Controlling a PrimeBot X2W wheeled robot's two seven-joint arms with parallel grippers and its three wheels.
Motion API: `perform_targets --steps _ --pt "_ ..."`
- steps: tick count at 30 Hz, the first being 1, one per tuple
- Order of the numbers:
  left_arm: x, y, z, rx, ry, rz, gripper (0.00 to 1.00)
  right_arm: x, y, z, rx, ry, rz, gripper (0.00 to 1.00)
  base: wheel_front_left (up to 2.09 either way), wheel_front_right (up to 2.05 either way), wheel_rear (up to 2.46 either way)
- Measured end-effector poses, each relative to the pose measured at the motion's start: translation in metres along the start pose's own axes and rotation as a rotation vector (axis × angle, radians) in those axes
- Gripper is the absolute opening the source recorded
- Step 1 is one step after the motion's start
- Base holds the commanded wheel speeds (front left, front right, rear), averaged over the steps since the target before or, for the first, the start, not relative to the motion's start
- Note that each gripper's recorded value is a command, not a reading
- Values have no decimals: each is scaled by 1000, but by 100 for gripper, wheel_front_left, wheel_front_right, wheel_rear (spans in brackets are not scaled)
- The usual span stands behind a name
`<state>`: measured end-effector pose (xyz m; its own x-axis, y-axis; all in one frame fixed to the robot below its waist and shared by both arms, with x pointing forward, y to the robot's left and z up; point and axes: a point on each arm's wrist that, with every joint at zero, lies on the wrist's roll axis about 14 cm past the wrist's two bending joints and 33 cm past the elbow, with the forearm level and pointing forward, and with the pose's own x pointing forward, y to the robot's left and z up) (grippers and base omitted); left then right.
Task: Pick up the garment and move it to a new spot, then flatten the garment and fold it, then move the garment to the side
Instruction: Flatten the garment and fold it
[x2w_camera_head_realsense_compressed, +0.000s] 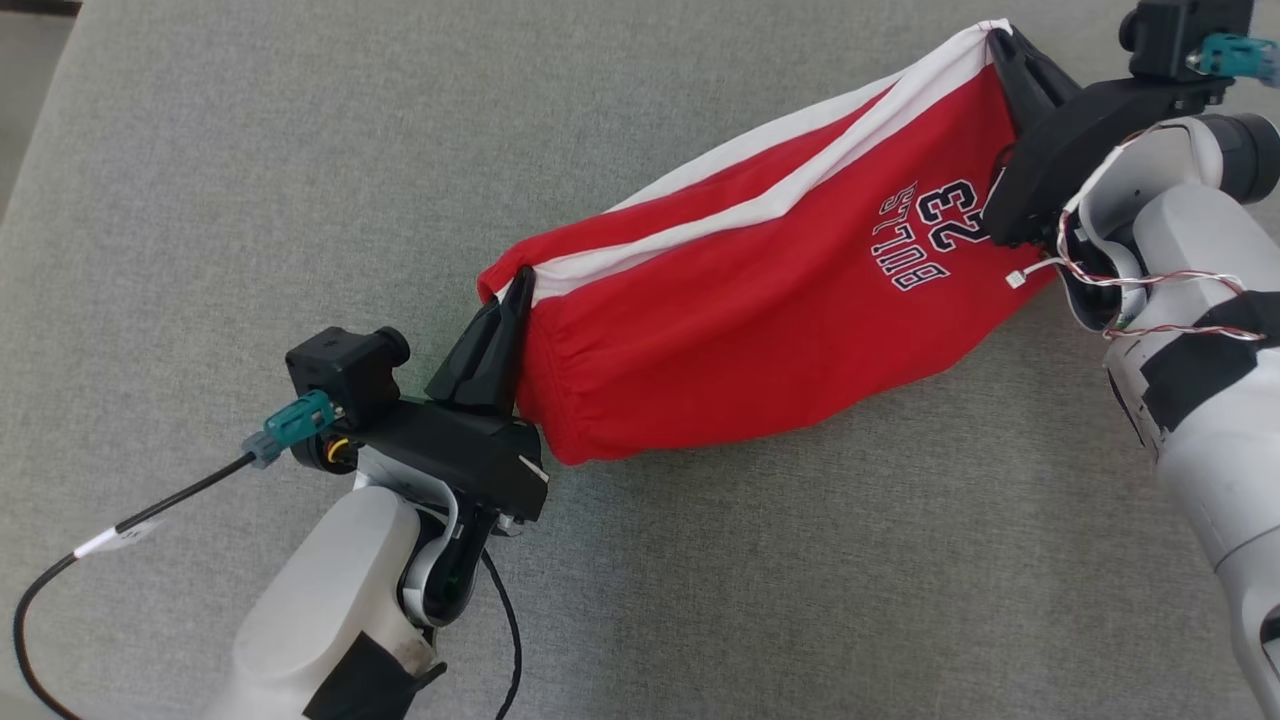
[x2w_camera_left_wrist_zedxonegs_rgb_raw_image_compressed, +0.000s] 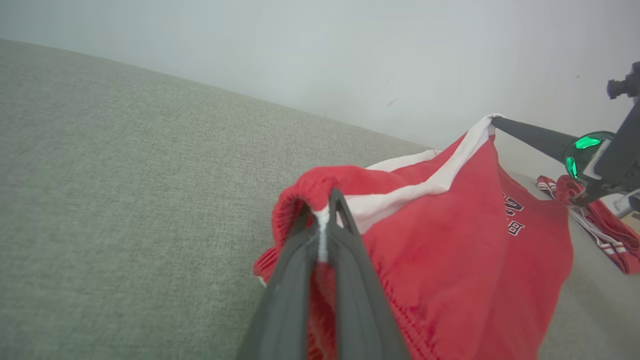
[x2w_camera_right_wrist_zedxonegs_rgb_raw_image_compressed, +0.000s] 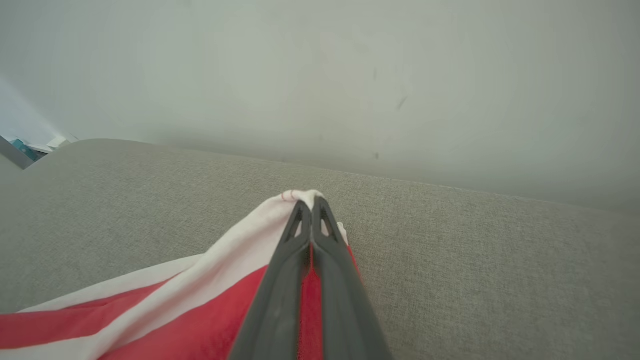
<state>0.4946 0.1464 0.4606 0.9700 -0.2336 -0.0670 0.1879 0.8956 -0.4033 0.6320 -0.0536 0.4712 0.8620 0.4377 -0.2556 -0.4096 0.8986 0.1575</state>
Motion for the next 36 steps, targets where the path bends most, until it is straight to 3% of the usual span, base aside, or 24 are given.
perform_targets --steps 3,4,5,6,7,8,9,21,28,36 --pt "2 4 -8 7 24 9 0 8 1 -13 -28 31 -3 0 0 0 0" --pt "2 5 -12 9 34 11 0 10 1 -16 -35 34 -2 15 0 0 0" --pt "1 6 -15 17 44 11 0 11 2 -18 -38 38 -4 47 0 0 0" --pt "2 7 -15 24 46 12 27 12 3 -19 -44 39 -1 100 0 0 0" --pt "3 7 -13 22 39 16 53 12 4 -19 -51 35 1 100 0 0 0" --pt "3 8 -10 25 32 17 96 11 5 -19 -57 33 2 100 0 0 0" --pt "4 9 -7 35 25 18 100 9 5 -19 -64 32 0 100 0 0 0" --pt "-41 24 17 69 -81 111 100 -35 -20 -21 -80 39 -59 100 0 0 0" --pt "-71 29 65 199 -244 167 100 -56 -25 -41 -58 104 -75 100 0 0 0" --pt "-98 37 64 269 -257 247 100 -59 -21 -66 -2 170 -84 100 0 0 0"
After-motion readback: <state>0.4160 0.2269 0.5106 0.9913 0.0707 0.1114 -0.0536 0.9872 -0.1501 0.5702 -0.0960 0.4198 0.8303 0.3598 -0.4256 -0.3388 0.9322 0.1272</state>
